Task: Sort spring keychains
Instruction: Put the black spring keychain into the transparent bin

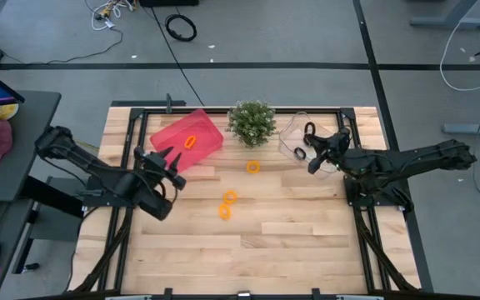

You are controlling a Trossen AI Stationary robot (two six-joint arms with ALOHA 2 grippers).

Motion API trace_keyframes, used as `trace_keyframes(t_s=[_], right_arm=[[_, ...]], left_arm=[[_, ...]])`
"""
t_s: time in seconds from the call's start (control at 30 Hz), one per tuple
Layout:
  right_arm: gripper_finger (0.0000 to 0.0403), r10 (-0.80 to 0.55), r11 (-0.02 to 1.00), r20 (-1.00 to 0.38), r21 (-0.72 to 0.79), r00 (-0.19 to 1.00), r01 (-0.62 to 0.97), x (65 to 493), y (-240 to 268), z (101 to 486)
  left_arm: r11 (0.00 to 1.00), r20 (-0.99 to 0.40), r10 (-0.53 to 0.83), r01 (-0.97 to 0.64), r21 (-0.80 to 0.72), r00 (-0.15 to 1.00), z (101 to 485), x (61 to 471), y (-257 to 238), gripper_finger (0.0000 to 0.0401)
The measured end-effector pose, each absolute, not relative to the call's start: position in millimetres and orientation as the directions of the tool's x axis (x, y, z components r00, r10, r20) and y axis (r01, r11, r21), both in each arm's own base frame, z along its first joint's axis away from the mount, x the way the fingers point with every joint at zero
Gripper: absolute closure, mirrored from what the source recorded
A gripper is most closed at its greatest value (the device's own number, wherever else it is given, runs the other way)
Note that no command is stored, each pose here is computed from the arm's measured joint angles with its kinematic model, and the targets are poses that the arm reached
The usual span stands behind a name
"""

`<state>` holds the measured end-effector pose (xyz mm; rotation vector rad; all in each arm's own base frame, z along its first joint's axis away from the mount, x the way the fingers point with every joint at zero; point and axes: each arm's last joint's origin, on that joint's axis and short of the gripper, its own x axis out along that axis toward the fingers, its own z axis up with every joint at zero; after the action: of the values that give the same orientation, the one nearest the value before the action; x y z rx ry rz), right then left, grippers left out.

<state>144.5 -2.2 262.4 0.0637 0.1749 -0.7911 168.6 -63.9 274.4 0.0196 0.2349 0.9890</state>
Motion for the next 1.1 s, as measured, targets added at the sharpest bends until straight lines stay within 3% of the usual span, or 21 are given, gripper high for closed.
trace_keyframes(t_s=[0.2, 0.33, 0.47, 0.6, 0.7, 0.87, 1.1], right_arm=[[0.0403, -0.732, 0.67, -0.17, -0.003, 0.659, 0.743, 143.6, -3.1, 262.7], [0.0403, -0.732, 0.671, -0.169, -0.013, 0.66, 0.741, 143.7, -3.0, 262.9], [0.0403, -0.732, 0.672, -0.164, -0.014, 0.662, 0.74, 144.0, -3.0, 263.6], [0.0403, -0.732, 0.673, -0.164, -0.02, 0.662, 0.739, 144.0, -3.0, 263.6], [0.0403, -0.732, 0.673, -0.164, -0.02, 0.661, 0.74, 143.9, -3.0, 263.7], [0.0403, -0.732, 0.673, -0.161, -0.02, 0.662, 0.739, 143.1, -3.1, 264.2], [0.0403, -0.732, 0.673, -0.162, -0.021, 0.662, 0.739, 142.7, -3.2, 264.1]], left_arm=[[0.598, -0.191, 0.79, -0.801, 0.034, 0.582, 269.6, 162.0, -60.4, 0.0269], [0.69, -0.206, 0.71, -0.723, 0.012, 0.674, 273.8, 170.1, -65.7, 0.0277], [0.839, -0.18, 0.533, -0.543, -0.013, 0.827, 277.8, 182.4, -71.1, 0.0279], [0.959, -0.057, 0.28, -0.281, -0.021, 0.958, 279.0, 189.4, -71.1, 0.0279], [0.982, 0.024, 0.19, -0.189, -0.02, 0.982, 275.6, 188.7, -65.4, 0.0279], [0.981, 0.024, 0.196, -0.196, -0.003, 0.98, 256.3, 179.9, -46.8, 0.0278], [0.996, 0.139, 0.082, -0.078, -0.032, 0.987, 237.9, 161.3, -29.1, 0.0277]])
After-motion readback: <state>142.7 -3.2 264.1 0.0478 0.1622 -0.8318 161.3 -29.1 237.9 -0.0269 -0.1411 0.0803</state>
